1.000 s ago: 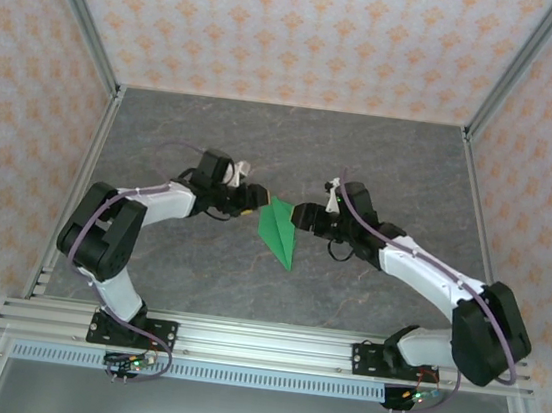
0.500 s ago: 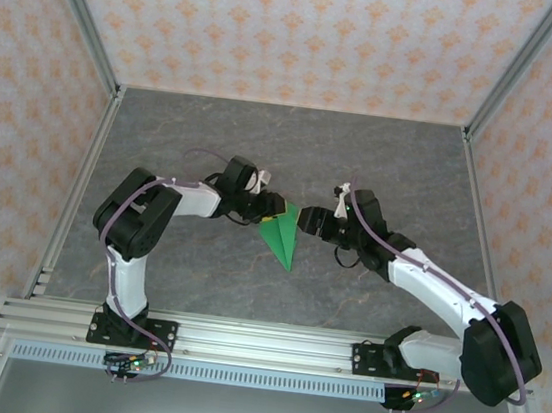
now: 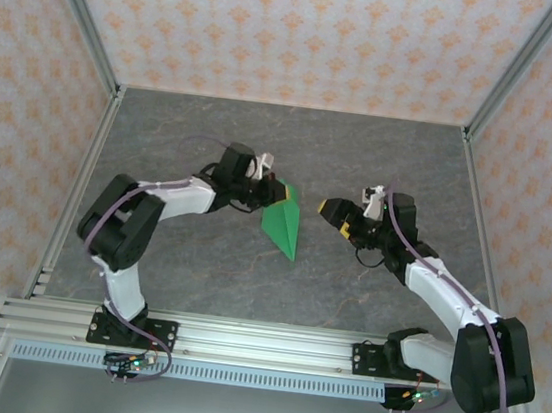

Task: Fold a paper plane with a square sheet of paper (fold left side to right side)
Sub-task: Turn over the paper at the center of the table.

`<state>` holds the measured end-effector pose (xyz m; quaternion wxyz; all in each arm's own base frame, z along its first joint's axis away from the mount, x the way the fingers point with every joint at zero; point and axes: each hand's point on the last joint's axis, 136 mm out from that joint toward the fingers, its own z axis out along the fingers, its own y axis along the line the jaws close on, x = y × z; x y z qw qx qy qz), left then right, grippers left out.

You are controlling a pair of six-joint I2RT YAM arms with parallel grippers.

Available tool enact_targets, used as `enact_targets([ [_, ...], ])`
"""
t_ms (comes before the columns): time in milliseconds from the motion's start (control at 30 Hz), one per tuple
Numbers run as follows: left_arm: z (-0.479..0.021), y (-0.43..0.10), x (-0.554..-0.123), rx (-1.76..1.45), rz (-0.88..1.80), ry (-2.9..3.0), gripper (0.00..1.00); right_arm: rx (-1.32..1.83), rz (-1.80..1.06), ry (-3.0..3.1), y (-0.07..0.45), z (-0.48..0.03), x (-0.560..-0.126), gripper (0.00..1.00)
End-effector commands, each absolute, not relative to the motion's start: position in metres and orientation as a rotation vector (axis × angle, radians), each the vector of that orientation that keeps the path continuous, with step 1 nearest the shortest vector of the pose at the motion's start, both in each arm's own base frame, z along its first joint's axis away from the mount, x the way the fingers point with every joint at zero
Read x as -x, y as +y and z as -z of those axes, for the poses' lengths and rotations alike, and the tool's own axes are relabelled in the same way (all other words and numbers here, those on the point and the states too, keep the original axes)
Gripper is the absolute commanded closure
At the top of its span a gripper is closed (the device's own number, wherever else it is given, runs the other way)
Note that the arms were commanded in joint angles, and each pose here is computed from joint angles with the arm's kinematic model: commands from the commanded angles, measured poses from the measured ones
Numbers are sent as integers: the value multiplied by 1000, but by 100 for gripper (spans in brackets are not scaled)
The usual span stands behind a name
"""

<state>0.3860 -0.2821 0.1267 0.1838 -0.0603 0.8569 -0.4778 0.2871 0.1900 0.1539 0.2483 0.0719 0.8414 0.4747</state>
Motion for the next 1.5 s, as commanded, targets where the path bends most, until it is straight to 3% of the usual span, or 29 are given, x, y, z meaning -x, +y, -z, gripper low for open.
enact_targets([
  [0, -211, -275, -397, 107, 1408, 2220, 100, -30, -1475, 2178, 209, -191, -284, 0],
  [233, -283, -280, -389, 61, 1545, 2057, 100, 94, -1669, 2020, 230, -232, -284, 0],
  [433, -310, -292, -375, -15, 1616, 2003, 100, 182, -1745, 1985, 257, -251, -282, 0],
  [533, -314, -297, -370, -34, 1632, 2003, 100, 185, -1779, 1948, 263, -261, -285, 11],
  [800, -302, -297, -369, -10, 1630, 2029, 100, 155, -1760, 1948, 262, -262, -287, 57],
  [1067, -288, -293, -368, -4, 1575, 2078, 99, 142, -1665, 2024, 257, -246, -286, 77],
  [1200, -281, -288, -366, -7, 1508, 2117, 78, 140, -1575, 2087, 252, -235, -286, 85],
  [1300, -272, -272, -363, -18, 1351, 2176, 51, 149, -1401, 2199, 241, -218, -285, 88],
  [1467, -259, -220, -354, 37, 944, 2252, 39, 213, -852, 2450, 210, -178, -279, 89],
])
